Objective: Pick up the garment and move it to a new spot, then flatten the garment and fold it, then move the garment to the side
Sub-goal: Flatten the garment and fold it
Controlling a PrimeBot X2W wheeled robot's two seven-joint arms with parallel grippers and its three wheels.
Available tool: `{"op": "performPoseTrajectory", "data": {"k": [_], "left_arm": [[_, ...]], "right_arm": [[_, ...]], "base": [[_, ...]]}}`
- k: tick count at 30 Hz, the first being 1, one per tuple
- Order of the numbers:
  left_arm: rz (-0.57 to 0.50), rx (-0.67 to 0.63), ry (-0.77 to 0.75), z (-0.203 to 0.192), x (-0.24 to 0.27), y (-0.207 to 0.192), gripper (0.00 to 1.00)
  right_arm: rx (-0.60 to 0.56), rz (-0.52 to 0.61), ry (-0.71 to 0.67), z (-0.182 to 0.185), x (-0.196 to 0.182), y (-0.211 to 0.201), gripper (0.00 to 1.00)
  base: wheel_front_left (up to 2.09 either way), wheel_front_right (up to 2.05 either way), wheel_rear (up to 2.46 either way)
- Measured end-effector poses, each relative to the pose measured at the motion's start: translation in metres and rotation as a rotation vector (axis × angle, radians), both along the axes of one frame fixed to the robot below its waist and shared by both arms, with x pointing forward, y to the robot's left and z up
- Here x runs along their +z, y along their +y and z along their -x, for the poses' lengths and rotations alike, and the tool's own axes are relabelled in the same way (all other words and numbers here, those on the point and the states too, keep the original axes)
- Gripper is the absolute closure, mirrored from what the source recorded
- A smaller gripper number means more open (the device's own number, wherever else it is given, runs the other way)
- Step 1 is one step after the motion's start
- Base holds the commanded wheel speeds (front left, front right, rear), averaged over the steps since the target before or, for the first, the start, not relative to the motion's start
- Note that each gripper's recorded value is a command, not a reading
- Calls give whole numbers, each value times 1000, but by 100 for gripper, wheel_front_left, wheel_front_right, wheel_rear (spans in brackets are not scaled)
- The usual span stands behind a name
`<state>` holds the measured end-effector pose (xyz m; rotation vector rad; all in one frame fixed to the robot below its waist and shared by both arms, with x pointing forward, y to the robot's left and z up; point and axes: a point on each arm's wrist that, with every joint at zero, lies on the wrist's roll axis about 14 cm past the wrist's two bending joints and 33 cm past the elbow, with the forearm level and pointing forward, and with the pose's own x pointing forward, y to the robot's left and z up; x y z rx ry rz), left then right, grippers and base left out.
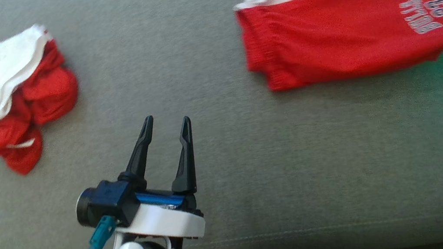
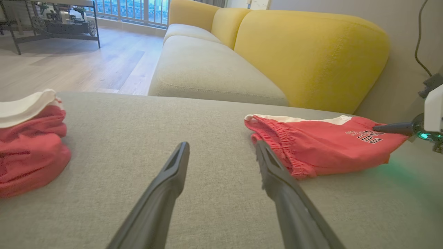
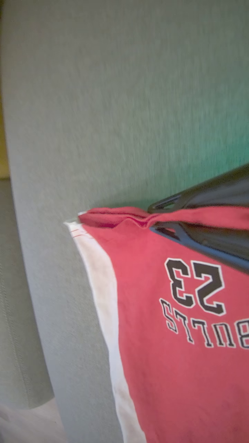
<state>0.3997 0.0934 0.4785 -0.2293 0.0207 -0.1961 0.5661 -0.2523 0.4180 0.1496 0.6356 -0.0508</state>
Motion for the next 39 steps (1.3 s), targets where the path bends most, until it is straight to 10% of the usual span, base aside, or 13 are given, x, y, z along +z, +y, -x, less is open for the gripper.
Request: {"op": "performPoseTrajectory", "data": {"k": [11,39], "left_arm": [[-3,-82,-43,0,12,-22,0],[-35,12,-44,27,21,8,0]], "right_arm": [[-32,141,-66,19,34,-45,100],[562,100,-219,10,68,207,100]], "base": [[0,0,0],[0,0,0]]}}
